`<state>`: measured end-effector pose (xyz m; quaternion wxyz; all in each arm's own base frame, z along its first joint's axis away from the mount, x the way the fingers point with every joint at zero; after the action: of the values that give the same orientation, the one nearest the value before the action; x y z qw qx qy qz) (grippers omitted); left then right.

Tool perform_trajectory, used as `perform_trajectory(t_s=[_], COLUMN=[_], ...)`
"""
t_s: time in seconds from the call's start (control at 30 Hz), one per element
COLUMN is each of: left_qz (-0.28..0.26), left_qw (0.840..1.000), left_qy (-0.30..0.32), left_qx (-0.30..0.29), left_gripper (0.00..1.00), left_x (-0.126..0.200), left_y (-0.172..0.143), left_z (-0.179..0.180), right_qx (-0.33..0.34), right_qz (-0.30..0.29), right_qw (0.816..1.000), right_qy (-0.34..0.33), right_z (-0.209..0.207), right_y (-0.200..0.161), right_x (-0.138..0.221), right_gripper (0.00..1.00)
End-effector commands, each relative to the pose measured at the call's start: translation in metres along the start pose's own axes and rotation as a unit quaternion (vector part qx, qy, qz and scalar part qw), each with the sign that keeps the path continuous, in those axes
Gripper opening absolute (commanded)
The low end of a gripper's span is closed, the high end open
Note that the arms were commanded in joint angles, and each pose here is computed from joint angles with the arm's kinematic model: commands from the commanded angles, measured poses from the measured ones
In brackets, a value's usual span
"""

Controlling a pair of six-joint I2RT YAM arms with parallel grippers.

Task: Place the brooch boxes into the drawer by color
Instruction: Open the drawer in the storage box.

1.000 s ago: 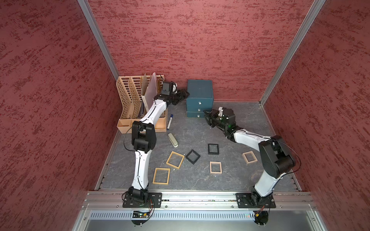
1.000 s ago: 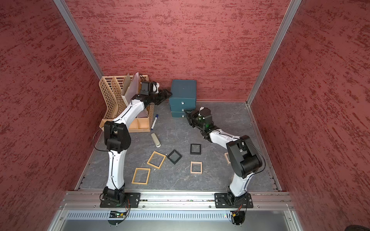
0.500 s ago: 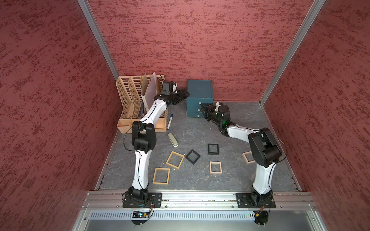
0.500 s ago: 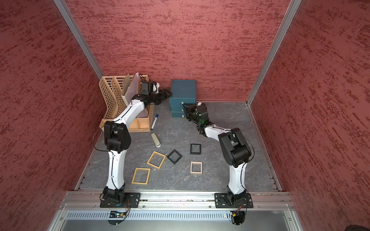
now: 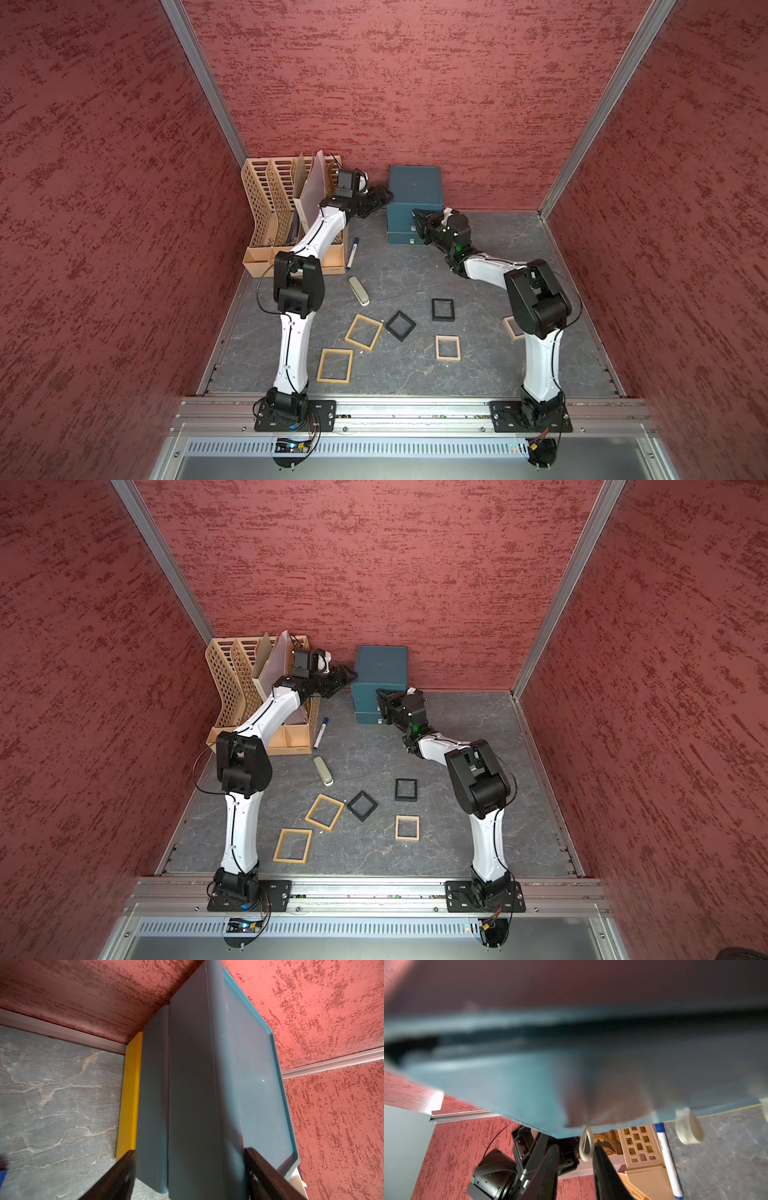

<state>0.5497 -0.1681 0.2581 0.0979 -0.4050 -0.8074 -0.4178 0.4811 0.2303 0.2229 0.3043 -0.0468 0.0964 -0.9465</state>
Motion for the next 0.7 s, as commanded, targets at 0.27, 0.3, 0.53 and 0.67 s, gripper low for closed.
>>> perform_trajectory(t_s=[0.27,0.3,0.53,0.67], left_qz=[0.021,0.021,0.021,0.022], left_qw=[0.999,0.999,0.999,0.999], left_qy=[0.026,0.026,0.025,0.026], left_qx=[0.004,0.004,0.004,0.004], left_gripper=[0.82,0.82,0.82,0.82], left_x=[-0.01,-0.009,-0.01,-0.011], left_y=[-0.01,-0.01,-0.01,-0.01], left_z=[0.009,0.009,0.008,0.01], right_qx=[-0.016,-0.017,-0.017,-0.015], right_qz=[-0.02,-0.021,-0.028,-0.026], right_qw=[1.0,1.0,0.999,0.999], right_qy=[-0.009,-0.01,-0.017,-0.015], right_z=[-0.003,-0.004,-0.002,0.003], right_y=[0.006,0.007,0.006,-0.002], right_x=[-0.006,-0.006,-0.002,0.002], right_gripper=[0.23,0.21,0.0,0.0])
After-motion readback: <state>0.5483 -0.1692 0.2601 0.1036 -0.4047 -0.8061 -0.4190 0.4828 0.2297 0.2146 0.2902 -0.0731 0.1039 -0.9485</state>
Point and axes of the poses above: each gripper's point midway between its finger pads, its own x axis back along the fingers, its own z axis along the line the jaws close on, y = z × x, the point moved 8 cm from there along x, back along the fingers, and after that the axes turned 7 degrees about -x, right-handed, at the moved point
